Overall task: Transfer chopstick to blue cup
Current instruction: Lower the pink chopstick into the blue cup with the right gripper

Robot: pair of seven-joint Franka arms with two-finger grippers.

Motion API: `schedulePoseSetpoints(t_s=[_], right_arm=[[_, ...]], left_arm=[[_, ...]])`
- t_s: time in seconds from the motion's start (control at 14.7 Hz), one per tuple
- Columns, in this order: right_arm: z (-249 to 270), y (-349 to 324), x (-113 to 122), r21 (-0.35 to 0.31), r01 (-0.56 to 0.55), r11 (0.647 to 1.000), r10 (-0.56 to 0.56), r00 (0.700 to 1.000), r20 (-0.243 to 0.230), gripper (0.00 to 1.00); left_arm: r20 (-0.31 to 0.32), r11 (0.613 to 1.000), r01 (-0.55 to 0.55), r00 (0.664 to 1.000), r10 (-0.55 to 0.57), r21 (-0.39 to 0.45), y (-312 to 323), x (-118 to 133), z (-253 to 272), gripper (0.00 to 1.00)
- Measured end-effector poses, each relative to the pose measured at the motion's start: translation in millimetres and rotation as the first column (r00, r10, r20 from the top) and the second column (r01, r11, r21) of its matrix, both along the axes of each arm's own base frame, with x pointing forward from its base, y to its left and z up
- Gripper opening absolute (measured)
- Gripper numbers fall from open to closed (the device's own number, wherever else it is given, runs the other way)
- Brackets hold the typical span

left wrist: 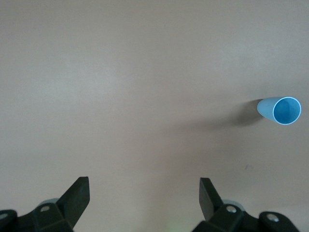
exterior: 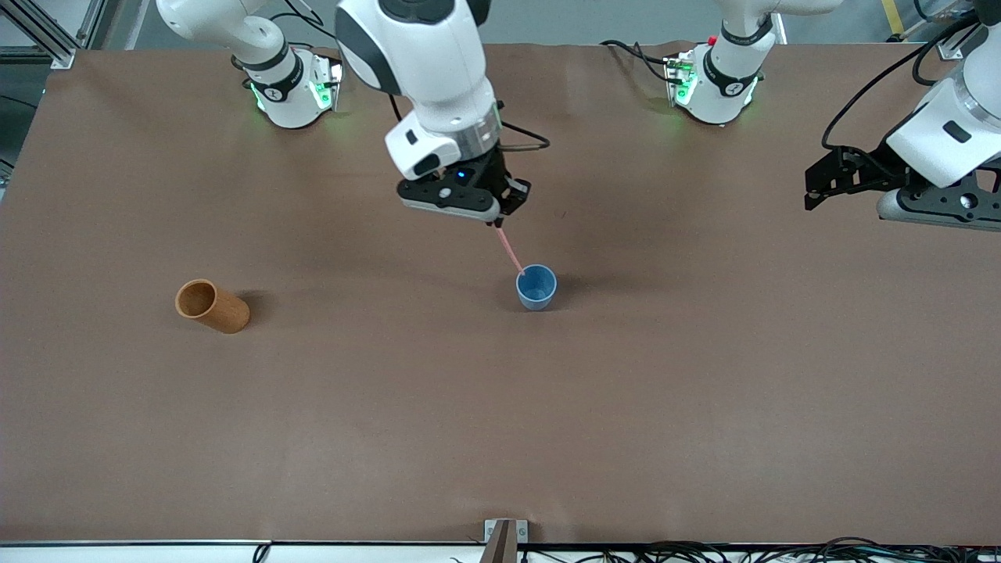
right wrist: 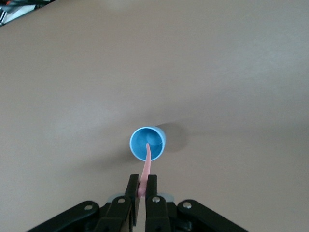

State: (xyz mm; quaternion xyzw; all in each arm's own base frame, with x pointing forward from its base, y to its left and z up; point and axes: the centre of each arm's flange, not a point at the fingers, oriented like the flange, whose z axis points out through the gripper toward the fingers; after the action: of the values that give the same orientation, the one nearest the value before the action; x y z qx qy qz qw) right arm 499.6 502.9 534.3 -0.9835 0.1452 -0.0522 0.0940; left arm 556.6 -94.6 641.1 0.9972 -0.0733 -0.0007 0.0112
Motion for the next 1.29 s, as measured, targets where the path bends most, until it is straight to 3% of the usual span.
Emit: schedulePoseSetpoints(t_s=[0.54, 0.88, 1.29], right_arm=[[-41.8, 37.0, -20.4, -0.06, -0.056, 0.997, 0.056, 0.998, -0.01, 0.09], [-57.3, 44.1, -12.0, -0.074, -0.067, 0.995, 0.071, 0.996, 0.057, 0.09], [-77.7, 53.5, -19.9, -0.102, -0.086, 0.991, 0.091, 0.995, 0.044, 0.13]], left_arm=[[0.009, 1.0, -0.006, 1.0, 0.006, -0.001, 2.7, 0.9, 2.8, 1.0], [0.026, 1.0, -0.007, 1.0, 0.007, -0.004, 3.4, 1.1, 10.8, 1.0], [0.041, 1.0, -0.009, 0.999, 0.009, -0.006, 4.6, 1.1, 17.3, 1.0]])
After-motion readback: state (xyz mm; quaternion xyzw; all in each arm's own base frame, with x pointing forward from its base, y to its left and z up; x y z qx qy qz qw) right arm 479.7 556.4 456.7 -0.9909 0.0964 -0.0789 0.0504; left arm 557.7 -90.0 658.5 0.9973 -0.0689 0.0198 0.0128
